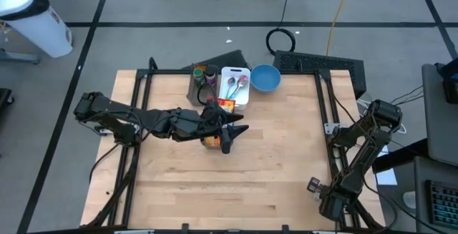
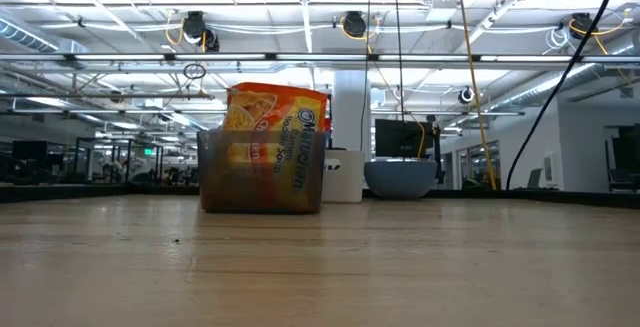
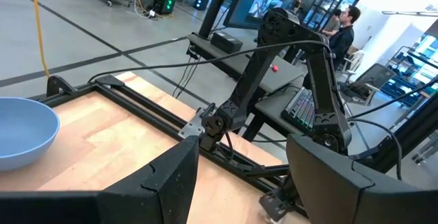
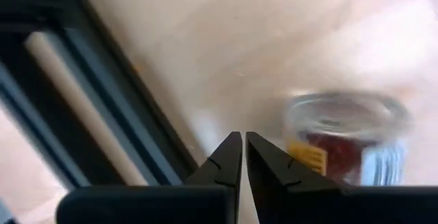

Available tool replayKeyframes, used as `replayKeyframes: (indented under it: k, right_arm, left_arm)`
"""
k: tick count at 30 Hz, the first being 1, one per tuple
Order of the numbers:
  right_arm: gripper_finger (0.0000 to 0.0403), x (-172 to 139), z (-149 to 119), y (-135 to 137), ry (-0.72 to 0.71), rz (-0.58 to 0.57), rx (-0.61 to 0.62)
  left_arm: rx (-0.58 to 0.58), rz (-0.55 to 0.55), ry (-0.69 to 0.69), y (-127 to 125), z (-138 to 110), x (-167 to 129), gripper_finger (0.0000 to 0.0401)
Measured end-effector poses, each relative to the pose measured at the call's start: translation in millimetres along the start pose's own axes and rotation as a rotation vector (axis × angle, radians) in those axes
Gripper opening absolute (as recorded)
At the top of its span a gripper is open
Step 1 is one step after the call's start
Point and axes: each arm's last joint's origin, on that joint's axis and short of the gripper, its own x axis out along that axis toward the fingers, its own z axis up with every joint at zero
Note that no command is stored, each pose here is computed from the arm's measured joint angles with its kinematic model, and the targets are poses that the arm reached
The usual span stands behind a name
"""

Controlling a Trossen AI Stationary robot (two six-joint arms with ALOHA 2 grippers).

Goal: Pick & Place Food Item
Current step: Put the brown spice bottle into the top black bin

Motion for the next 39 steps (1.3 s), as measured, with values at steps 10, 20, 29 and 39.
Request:
replayKeyframes:
  k: [10,20,29,39]
  right_arm:
    - [0.0015,-1.8,-0.2,-13.2,-0.001,-0.085,0.057]
    - [0.0015,-11.7,22.0,-22.1,-0.229,-0.151,0.172]
    - [0.0015,-18.7,25.6,-35.5,-0.280,-0.152,0.211]
    - [0.0016,-60.9,8.0,-60.3,-0.418,-0.260,0.377]
  left_arm:
    - [0.000,0.000,0.000,0.0,-0.2,0.1,0.0230]
    - [-0.019,0.000,0.022,0.7,-2.1,0.1,0.0230]
    - [-0.052,-0.013,0.054,1.1,-4.7,0.2,0.0230]
    - [-0.105,-0.044,0.222,-5.0,-22.2,-6.8,0.0230]
